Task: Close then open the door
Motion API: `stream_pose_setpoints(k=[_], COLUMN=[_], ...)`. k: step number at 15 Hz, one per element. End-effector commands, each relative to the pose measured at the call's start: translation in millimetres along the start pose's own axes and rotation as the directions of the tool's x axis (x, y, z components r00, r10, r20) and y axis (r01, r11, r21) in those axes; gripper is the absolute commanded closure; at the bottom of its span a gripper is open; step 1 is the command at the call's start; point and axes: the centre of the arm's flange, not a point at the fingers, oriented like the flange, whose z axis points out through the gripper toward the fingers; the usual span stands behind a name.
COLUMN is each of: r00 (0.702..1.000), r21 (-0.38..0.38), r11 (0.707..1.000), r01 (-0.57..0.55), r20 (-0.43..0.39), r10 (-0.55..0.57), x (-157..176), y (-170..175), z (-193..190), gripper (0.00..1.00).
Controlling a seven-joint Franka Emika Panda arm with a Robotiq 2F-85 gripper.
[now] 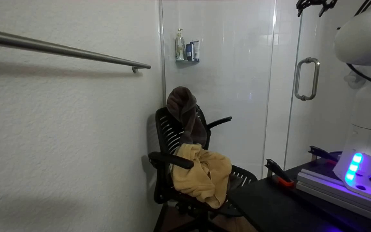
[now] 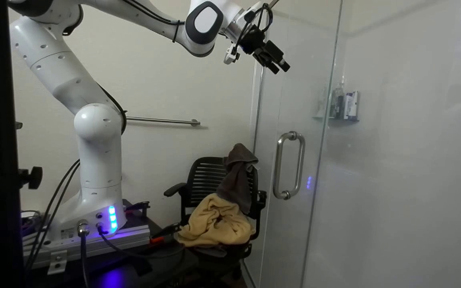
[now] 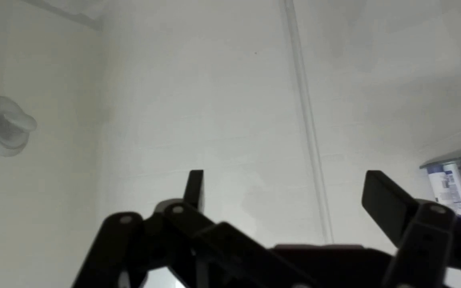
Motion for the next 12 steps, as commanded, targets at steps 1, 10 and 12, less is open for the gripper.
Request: stream_pose_setpoints(k=[1, 10, 12], r00=[0.999, 0.998, 0.997], r21=[0.112, 0.162, 0.136], r11=[0.994, 0.987, 0.991], r01=[0.01, 0.002, -0.007], r20=[0.036, 0.066, 0.081], r10=[-0.014, -0.013, -0.004], x=[30.1, 63.0, 58.6], y=[-2.5, 5.4, 10.8], z=[13.3, 34.4, 49.3], gripper=[0.0, 0.0, 0.0])
